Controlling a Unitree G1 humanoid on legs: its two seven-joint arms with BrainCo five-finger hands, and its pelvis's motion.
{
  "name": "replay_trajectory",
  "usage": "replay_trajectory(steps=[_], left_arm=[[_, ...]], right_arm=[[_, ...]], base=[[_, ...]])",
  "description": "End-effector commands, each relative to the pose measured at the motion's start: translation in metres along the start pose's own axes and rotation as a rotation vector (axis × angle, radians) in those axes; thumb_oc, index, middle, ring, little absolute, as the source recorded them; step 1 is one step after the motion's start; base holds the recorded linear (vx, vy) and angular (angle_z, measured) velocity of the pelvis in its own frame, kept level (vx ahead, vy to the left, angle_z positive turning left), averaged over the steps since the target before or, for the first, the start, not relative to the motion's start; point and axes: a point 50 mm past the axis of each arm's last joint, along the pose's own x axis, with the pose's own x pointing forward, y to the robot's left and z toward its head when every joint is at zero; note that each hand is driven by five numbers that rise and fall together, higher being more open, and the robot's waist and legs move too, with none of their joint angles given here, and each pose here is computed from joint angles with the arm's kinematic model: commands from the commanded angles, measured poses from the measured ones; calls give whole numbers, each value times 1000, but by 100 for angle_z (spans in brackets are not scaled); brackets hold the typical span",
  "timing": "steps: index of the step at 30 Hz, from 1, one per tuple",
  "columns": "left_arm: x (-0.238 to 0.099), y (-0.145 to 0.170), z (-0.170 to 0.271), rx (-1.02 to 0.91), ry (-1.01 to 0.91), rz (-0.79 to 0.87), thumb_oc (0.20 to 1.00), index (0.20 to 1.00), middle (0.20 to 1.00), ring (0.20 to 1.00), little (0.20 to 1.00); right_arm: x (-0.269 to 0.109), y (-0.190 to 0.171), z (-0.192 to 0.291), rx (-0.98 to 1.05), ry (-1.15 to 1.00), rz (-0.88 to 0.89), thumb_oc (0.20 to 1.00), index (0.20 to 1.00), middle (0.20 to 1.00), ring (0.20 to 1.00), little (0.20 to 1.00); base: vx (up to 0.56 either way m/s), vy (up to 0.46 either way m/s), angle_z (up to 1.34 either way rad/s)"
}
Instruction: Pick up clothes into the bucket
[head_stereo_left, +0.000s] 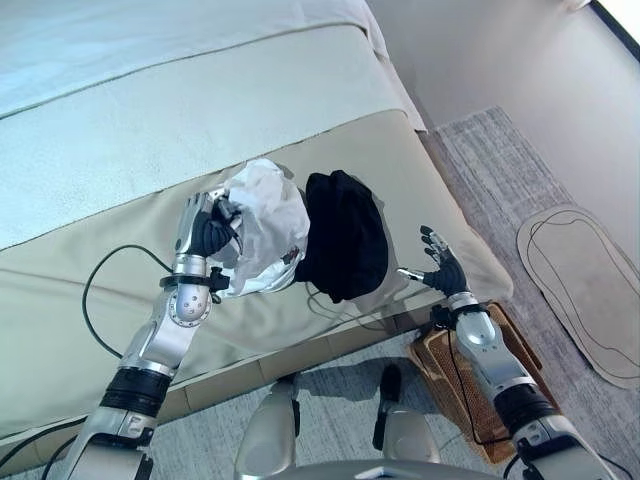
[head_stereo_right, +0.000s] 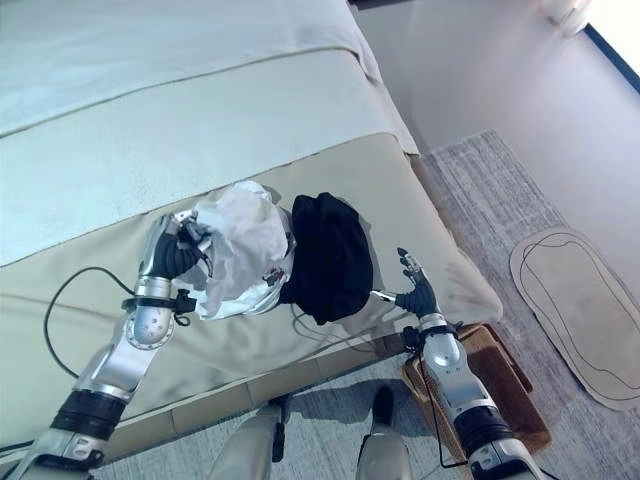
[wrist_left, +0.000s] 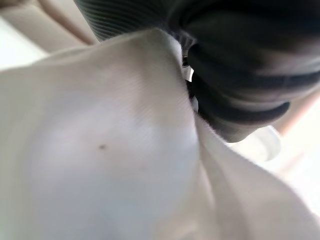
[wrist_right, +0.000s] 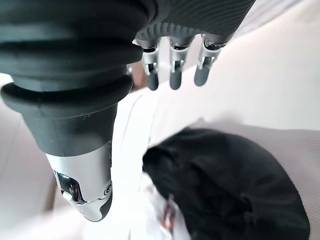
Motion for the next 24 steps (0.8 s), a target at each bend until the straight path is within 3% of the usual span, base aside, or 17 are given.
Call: replay_trajectory(steps=[1, 5, 12, 17, 24], left_arm=[[17, 17, 38, -194, -208, 60, 200, 200, 200, 200, 200], [24, 21, 60, -274, -301, 45, 200, 200, 200, 200, 200], [38, 4, 92, -607, -404, -143, 200, 200, 200, 200, 200], [35, -13, 98, -696, -394, -268, 200, 200, 200, 200, 200], [25, -16, 93, -704, -352, -294, 200, 200, 200, 200, 200]], right_arm=[[13, 9, 24, -91, -113, 92, 1000, 1000, 1000, 1000, 1000], [16, 17, 42, -118, -191, 154, 1000, 1000, 1000, 1000, 1000], [21, 39, 99, -150, -437, 281, 1000, 1000, 1000, 1000, 1000], [24, 57, 117, 123, -455, 305, 1000, 1000, 1000, 1000, 1000], [19, 54, 112, 500, -399, 235, 1000, 1000, 1000, 1000, 1000]], base=[[40, -44, -1], [49, -44, -3], [66, -29, -3], [51, -2, -8], [18, 2, -5]])
